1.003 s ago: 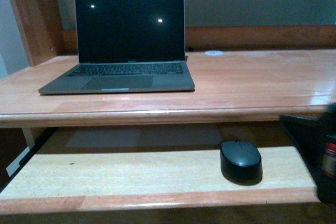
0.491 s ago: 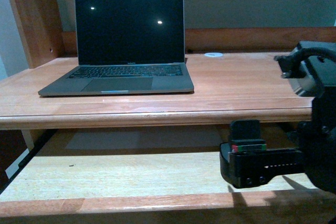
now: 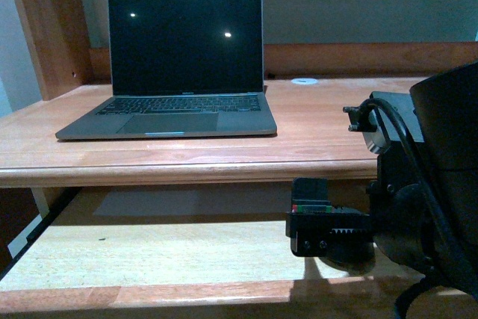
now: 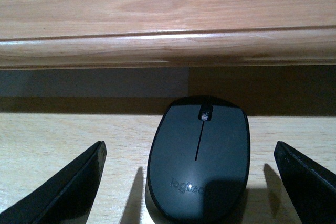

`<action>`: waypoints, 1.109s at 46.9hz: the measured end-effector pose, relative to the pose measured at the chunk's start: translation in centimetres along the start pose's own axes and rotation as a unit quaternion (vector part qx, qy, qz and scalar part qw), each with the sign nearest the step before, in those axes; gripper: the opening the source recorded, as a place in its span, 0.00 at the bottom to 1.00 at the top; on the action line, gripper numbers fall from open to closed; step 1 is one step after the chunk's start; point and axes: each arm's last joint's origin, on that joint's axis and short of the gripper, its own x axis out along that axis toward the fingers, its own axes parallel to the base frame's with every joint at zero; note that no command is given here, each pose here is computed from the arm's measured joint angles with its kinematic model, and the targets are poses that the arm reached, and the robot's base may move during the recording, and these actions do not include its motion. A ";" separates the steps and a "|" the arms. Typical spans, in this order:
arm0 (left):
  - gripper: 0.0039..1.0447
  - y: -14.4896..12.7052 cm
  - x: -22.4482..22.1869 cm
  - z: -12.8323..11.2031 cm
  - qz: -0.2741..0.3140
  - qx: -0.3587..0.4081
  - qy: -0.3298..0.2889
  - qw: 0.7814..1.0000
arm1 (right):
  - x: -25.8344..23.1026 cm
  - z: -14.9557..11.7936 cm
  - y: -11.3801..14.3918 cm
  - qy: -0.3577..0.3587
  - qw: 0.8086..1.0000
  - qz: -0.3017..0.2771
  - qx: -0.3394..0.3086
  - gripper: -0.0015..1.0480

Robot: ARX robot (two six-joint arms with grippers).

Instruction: Place mouse

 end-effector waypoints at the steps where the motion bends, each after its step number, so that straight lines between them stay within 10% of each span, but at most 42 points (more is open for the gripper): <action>1: 0.94 0.0 0.0 0.0 0.000 0.000 0.000 1.000 | 0.2 0.0 0.0 0.003 1.000 -0.003 0.001 0.94; 44: 0.94 0.0 0.0 0.0 0.000 0.000 0.000 1.000 | 5.1 -0.7 0.0 0.043 0.998 -0.047 -0.002 0.94; 52: 0.94 0.0 0.0 0.0 0.000 0.000 0.000 1.000 | 5.3 -0.7 -0.3 0.045 0.997 -0.057 -0.009 0.71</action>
